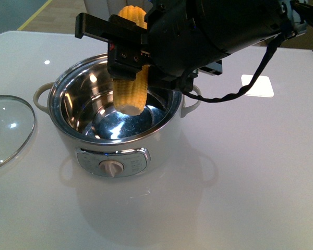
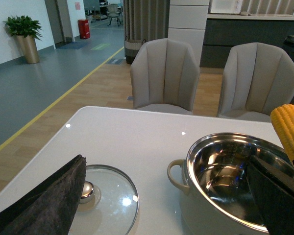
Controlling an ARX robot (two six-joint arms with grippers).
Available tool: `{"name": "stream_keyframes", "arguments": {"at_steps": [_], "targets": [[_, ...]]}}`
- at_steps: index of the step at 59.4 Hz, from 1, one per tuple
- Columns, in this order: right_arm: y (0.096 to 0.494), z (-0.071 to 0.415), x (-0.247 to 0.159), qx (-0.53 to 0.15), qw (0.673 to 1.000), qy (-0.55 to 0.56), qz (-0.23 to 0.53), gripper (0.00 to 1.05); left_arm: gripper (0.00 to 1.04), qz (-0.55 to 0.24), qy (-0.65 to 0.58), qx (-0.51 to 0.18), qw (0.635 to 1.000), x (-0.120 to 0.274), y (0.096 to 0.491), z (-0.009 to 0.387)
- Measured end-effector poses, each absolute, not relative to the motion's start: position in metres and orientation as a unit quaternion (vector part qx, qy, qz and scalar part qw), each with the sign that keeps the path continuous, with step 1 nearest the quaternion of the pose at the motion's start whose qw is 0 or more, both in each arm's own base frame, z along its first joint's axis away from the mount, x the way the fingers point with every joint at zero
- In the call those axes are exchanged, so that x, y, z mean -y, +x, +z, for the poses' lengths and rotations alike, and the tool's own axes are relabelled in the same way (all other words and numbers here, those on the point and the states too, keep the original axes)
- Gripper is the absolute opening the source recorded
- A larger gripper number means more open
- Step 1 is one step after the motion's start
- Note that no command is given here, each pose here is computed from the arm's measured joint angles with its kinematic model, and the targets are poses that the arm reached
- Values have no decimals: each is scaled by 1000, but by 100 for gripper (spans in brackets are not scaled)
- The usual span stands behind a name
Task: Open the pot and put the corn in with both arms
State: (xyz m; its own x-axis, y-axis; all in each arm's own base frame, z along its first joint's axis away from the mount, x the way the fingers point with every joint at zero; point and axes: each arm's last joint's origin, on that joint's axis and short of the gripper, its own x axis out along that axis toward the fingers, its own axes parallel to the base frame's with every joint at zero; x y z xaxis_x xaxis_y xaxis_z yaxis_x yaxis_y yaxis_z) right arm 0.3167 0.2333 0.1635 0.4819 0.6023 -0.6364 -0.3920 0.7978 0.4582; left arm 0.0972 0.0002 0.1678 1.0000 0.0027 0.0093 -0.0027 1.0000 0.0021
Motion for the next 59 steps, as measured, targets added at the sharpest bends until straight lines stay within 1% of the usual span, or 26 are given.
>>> {"name": "stream_keyframes", "arguments": {"at_steps": [17,33,59], "targets": [[318,154,-250,-433,842,126,297,39,98,1,1,5,1000,0,97,168],[329,143,-257,-441,843,139,274,42,98,1,1,5,1000,0,97,168],[346,139,-269,-449,843,163,247,40,98,1,1,4,1000,0,97,168]]}}
